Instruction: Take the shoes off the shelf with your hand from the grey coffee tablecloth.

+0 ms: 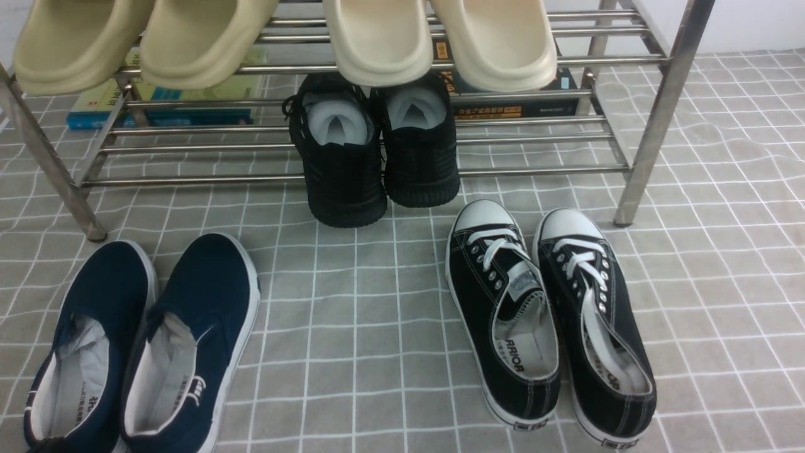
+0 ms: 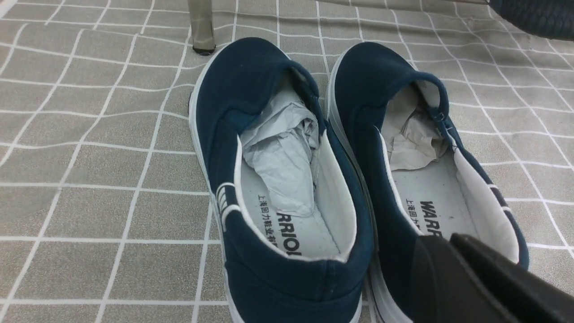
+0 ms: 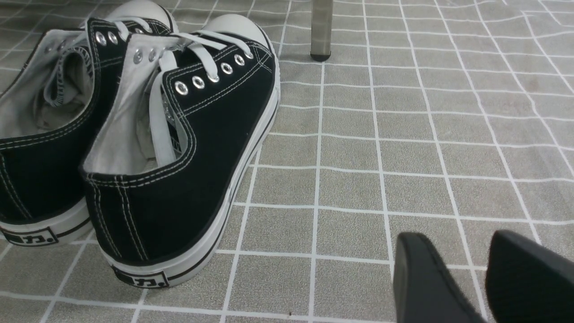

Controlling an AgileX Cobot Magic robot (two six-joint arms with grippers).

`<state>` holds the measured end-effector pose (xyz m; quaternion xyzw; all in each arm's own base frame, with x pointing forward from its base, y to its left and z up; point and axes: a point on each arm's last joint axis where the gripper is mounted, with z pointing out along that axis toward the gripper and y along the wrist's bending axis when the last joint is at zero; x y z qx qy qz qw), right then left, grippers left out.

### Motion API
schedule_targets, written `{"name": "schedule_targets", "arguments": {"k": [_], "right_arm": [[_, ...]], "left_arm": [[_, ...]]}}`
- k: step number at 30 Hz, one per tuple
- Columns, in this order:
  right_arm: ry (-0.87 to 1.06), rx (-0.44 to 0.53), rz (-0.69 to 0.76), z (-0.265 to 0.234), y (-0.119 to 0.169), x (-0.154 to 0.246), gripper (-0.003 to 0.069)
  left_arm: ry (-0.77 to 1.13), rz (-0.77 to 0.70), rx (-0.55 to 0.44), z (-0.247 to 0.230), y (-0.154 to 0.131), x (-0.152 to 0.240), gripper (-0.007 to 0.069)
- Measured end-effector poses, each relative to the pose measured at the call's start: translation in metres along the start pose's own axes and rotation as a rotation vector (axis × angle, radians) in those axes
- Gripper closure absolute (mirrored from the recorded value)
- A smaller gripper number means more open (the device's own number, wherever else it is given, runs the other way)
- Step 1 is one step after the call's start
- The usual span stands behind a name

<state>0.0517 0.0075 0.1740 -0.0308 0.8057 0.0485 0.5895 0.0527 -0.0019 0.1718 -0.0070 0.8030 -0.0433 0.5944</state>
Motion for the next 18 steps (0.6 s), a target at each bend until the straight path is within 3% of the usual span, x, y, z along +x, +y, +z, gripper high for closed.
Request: {"name": "schedule_targets", "arguments": {"k": [18], "right_arm": [[0.000,0.000,0.000,0.0000,0.0000,0.0000,0.0420]], "left_arm": [[0.001,0.001,-0.001,0.0000,0.0000,0.0001,0.0557]]}}
